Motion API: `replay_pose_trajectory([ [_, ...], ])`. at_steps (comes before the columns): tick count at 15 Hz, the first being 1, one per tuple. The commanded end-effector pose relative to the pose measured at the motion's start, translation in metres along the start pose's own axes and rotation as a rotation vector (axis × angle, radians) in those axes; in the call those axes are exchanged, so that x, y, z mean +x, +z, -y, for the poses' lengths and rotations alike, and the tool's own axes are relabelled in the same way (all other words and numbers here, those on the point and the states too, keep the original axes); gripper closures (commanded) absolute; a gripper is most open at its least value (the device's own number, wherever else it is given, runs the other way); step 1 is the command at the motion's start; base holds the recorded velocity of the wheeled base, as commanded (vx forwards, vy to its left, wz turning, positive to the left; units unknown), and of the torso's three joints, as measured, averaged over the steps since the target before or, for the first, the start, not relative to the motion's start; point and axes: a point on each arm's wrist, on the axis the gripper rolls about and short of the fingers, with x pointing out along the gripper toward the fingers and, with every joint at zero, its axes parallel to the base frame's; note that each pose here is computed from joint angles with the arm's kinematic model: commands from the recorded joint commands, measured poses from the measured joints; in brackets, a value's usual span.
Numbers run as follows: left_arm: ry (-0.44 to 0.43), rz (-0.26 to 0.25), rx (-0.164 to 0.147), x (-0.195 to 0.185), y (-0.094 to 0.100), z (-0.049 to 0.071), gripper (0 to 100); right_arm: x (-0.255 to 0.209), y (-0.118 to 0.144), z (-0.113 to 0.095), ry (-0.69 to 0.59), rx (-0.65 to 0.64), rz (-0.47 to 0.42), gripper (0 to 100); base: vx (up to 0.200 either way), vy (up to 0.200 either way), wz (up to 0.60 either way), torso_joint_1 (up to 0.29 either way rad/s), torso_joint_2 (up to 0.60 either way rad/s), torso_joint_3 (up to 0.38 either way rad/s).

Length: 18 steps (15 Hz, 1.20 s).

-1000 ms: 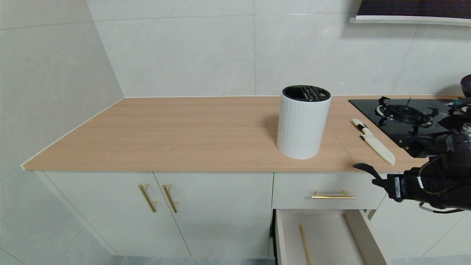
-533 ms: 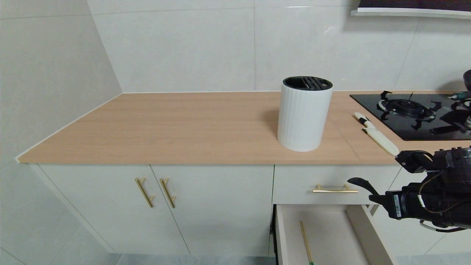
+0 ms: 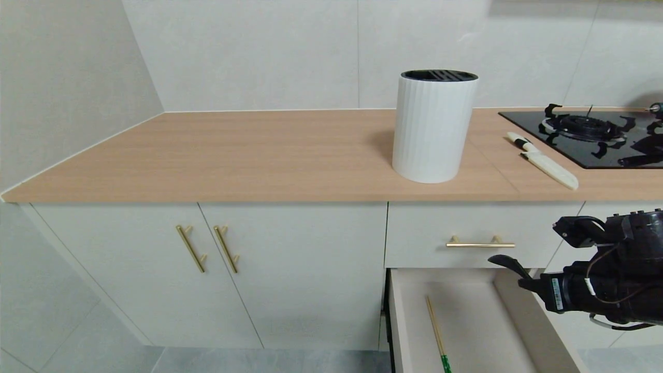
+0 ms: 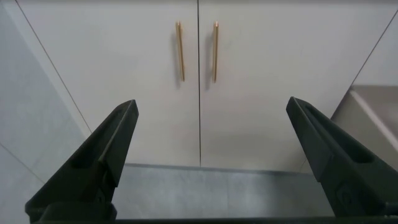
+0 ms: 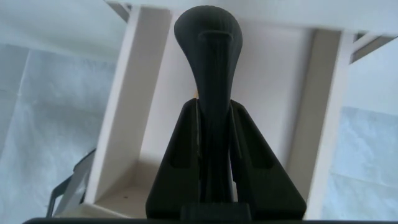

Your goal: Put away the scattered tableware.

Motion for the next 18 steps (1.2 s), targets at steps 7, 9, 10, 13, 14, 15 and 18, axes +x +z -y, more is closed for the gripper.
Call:
replay_pose_trajectory([
  [7,0.002,-0.001,0.0,0.0,0.0,0.0,0,0.009,-0.003,0.002,-0.002,0.002,-0.025,100,0.0,0.0,0.0,-0.152,0.47,0.311],
  [9,0.0,-0.001,0.0,0.0,0.0,0.0,0,0.009,-0.004,0.002,-0.003,0.002,-0.026,100,0.0,0.0,0.0,-0.107,0.44,0.33],
  [10,0.002,-0.001,0.0,0.0,0.0,0.0,0,0.009,-0.004,0.002,-0.003,0.002,-0.026,100,0.0,0.0,0.0,-0.095,0.44,0.344],
  [13,0.002,-0.001,0.0,0.0,0.0,0.0,0,0.013,-0.005,0.002,-0.006,0.004,-0.04,100,0.0,0.0,0.0,-0.038,0.16,0.116],
  [14,0.002,-0.001,0.0,0.0,0.0,0.0,0,0.014,-0.005,0.003,-0.013,0.004,-0.042,100,0.0,0.0,0.0,-0.007,0.05,0.046],
  [15,0.002,-0.001,0.0,0.0,0.0,0.0,0,0.014,-0.005,0.002,-0.011,0.003,-0.044,100,0.0,0.0,0.0,0.0,0.0,0.0],
  [18,0.002,-0.001,0.0,0.0,0.0,0.0,0,0.028,-0.011,-0.011,-0.007,-0.03,-0.094,100,0.0,0.0,0.0,0.0,0.0,0.0],
])
